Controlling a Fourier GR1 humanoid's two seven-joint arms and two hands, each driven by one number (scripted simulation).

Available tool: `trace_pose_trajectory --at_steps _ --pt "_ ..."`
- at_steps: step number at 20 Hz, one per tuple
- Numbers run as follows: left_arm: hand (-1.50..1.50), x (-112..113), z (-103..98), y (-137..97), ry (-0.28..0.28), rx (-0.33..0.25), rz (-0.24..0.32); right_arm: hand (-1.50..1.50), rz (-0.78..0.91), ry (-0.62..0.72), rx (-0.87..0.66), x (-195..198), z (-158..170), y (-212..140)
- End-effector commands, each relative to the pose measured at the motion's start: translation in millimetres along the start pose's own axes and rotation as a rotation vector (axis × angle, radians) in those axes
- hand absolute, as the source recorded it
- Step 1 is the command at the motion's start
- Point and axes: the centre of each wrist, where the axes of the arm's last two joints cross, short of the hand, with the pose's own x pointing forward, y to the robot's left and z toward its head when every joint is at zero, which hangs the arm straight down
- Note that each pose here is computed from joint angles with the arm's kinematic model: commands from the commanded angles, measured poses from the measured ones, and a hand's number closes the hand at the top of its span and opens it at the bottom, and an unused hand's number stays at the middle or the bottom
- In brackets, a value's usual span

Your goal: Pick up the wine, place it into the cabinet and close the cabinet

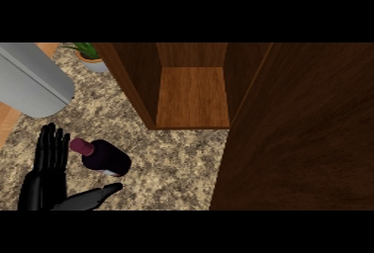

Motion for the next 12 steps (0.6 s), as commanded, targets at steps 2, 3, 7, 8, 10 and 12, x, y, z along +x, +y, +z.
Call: trace_pose_trajectory --at_steps 2,3,7,8,10,12 --pt "-1.50 -14 4 34 0.013 0.020 -0.019 -1.50 0.031 -0.108 -0.037 34 37 -6" --pt "-1.50 -35 -5 19 0.034 0.021 0.005 -1.50 0.017 -0.113 -0.043 32 32 -4" --pt "-1.50 -41 14 18 0.039 0.007 0.003 -1.50 0.016 -0.078 -0.033 31 38 -2" --pt "-1.50 -61 -4 16 0.063 0.015 0.001 -1.50 0.034 -0.097 -0.009 31 35 -6" --pt "-1.50 -66 6 16 0.059 0.010 0.002 -1.50 0.016 -0.101 -0.035 30 29 0" --pt "-1.50 -72 -16 18 0.080 0.028 -0.015 -1.50 0.015 -0.078 -0.014 17 28 9"
